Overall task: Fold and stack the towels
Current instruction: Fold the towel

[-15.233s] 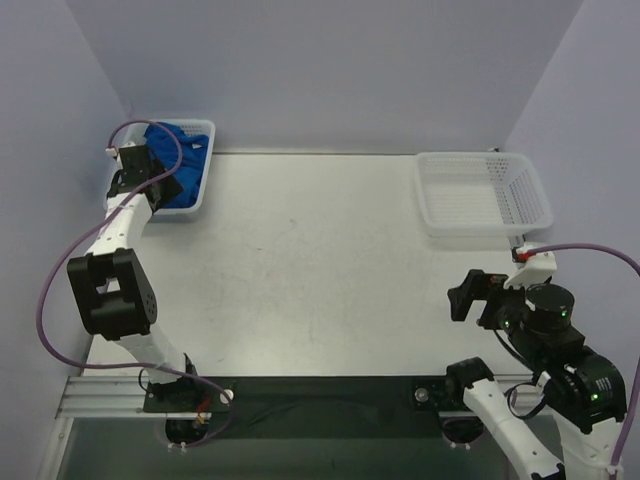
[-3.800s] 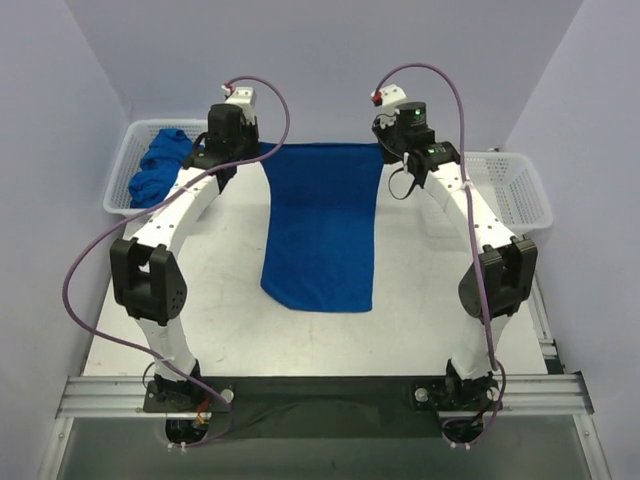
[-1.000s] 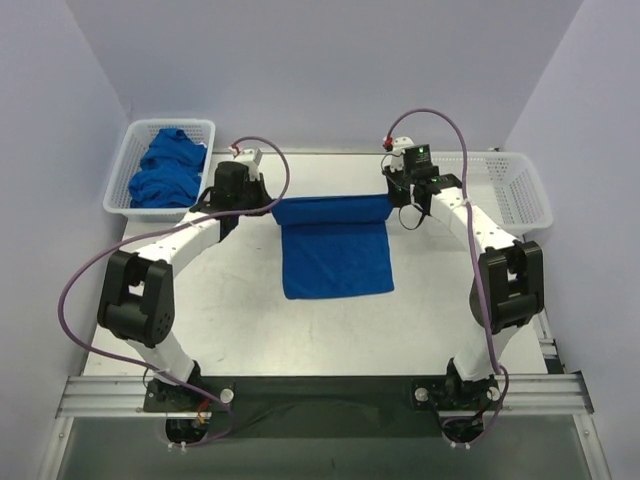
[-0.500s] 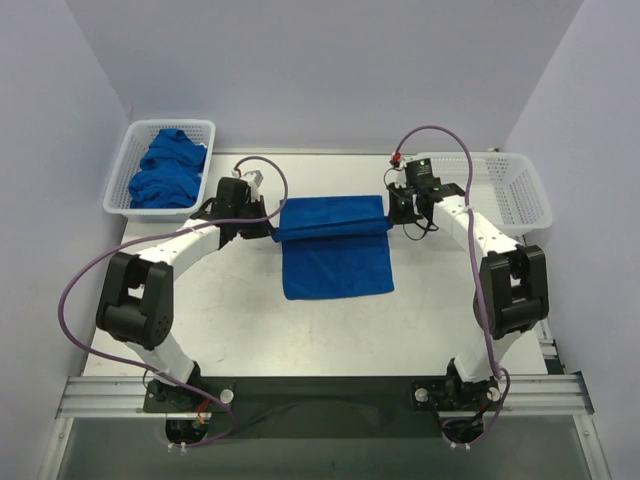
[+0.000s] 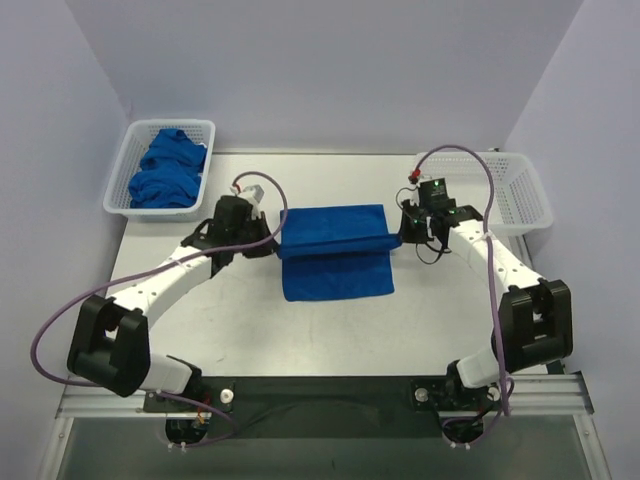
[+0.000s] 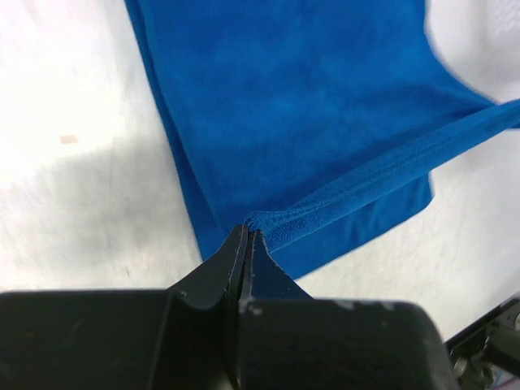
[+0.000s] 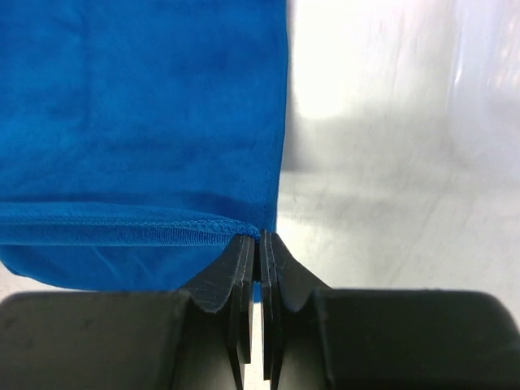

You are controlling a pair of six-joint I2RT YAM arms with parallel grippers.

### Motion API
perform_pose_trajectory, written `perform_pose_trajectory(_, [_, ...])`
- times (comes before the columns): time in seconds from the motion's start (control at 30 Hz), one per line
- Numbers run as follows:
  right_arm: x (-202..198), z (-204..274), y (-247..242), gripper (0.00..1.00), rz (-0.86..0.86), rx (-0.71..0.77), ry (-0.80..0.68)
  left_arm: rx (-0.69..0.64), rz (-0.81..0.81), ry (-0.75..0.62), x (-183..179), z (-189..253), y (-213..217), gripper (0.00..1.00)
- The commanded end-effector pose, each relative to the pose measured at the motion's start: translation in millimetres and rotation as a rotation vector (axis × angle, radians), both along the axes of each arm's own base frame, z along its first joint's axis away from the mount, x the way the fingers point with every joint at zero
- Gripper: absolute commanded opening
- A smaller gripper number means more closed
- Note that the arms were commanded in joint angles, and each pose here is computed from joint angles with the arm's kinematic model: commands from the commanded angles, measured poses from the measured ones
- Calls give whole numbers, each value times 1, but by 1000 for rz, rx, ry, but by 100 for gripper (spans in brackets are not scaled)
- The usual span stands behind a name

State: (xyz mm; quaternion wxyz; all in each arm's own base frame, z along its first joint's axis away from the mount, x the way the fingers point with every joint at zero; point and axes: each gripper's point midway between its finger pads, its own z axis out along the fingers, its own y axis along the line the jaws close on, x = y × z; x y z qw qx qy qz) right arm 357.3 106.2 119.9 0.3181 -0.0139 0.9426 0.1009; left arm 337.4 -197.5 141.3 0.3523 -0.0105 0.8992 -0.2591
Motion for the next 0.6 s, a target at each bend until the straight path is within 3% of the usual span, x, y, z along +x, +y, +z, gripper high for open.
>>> perform_pose_trajectory(0.0, [-16, -38, -12, 0, -106, 4, 125, 52, 67, 155, -25, -55, 9, 0])
perform_pose_trajectory(0.27, [-33, -91, -4, 0, -122, 36, 280, 121, 94, 281, -48, -110, 18, 0])
perform_pose_trajectory(0.57, [-45, -113, -5, 0, -139, 27, 350, 119, 79, 313, -58, -124, 13, 0])
